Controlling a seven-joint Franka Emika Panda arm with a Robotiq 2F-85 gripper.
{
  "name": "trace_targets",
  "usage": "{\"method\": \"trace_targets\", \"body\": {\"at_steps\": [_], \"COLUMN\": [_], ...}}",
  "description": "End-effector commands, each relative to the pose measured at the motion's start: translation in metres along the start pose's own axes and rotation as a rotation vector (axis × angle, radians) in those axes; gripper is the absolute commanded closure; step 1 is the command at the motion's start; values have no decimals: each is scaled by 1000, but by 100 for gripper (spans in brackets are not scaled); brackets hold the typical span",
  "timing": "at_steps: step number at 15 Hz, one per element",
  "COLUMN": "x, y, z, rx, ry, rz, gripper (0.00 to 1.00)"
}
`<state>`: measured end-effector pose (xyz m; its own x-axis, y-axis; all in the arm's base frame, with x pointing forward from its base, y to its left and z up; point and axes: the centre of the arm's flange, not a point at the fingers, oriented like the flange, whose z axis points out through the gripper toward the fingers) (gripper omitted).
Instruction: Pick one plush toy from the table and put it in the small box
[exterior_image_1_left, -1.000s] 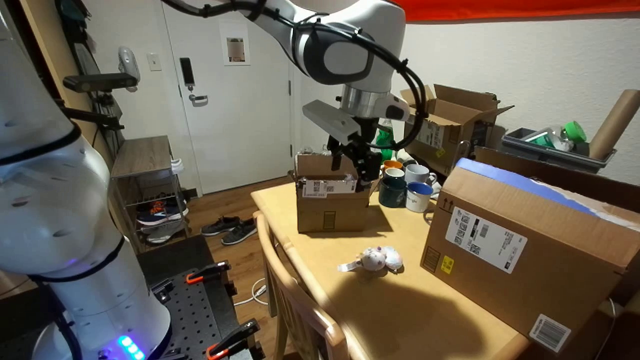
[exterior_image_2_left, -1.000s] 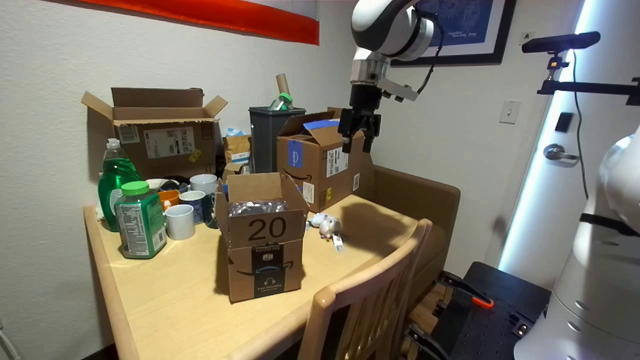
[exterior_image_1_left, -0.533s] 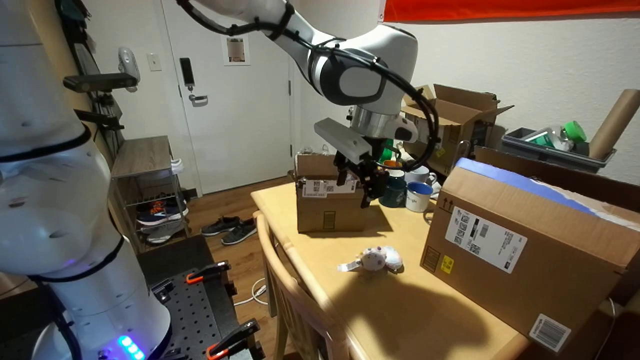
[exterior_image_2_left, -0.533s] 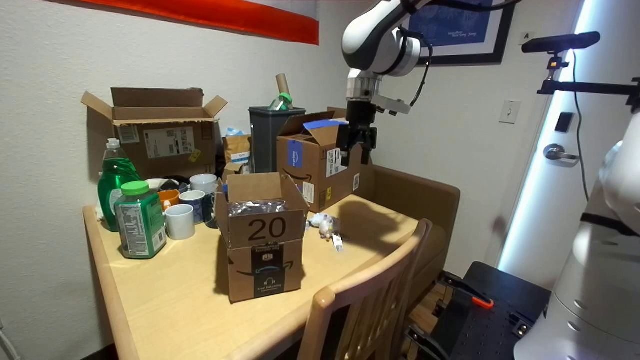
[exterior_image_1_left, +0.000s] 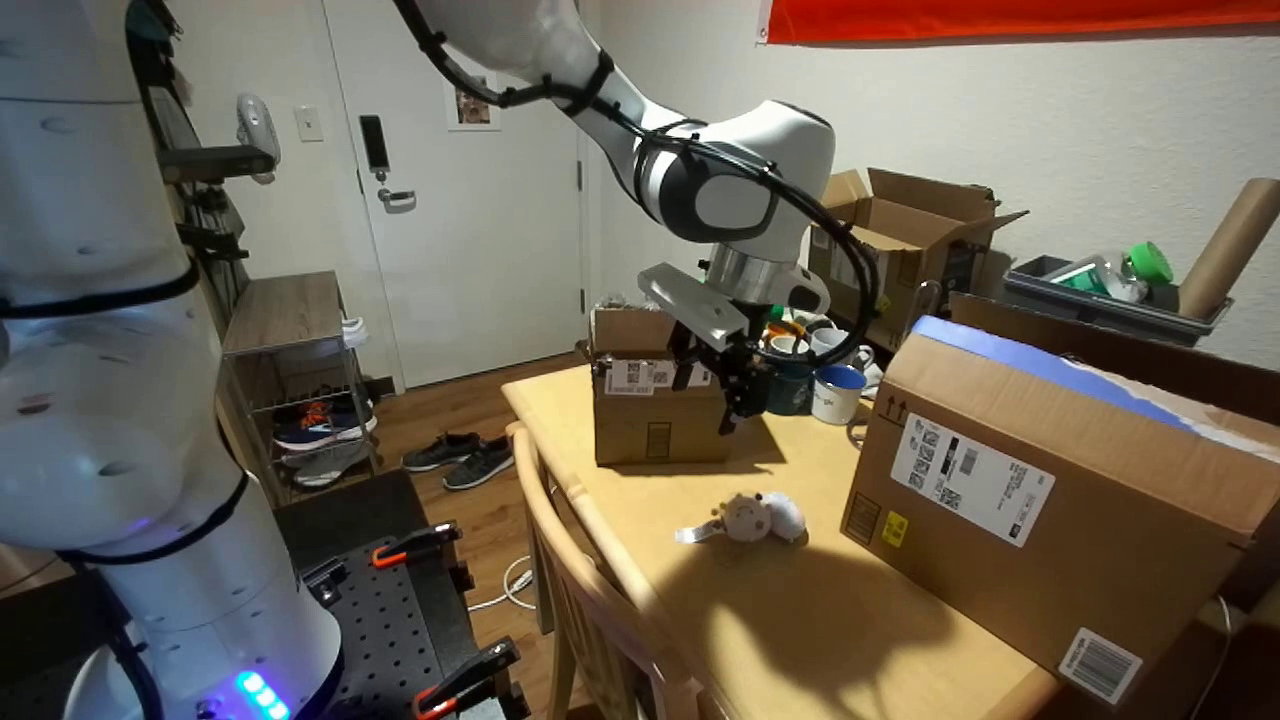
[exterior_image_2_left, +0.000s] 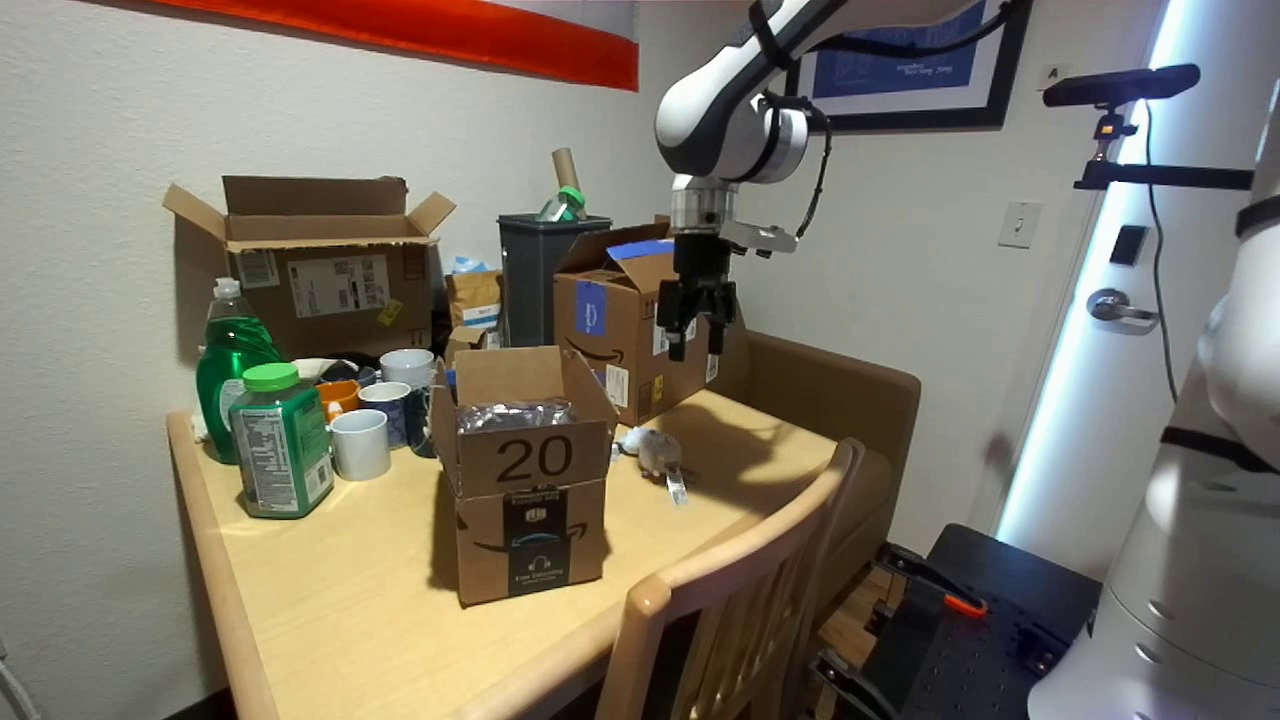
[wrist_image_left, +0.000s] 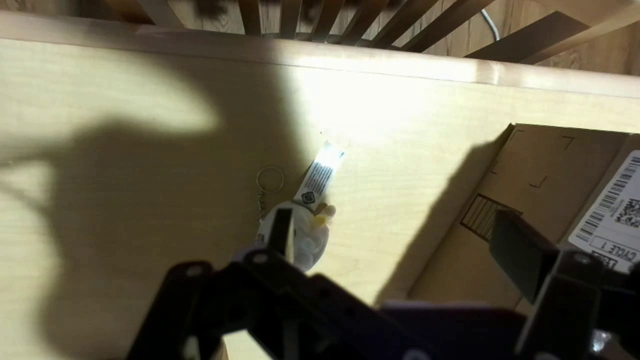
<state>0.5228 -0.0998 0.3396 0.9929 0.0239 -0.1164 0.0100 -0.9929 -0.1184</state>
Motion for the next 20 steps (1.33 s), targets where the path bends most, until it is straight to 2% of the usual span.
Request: {"method": "trace_targets", "body": {"at_steps": [1,15,20], "x": [18,52,73], "y": [8,7,22], "z": [11,70,60], "rx": [1,-22,-8], "ry": [-1,-59,-36], "rz": [12,27,35], "gripper": [0,0,0]}}
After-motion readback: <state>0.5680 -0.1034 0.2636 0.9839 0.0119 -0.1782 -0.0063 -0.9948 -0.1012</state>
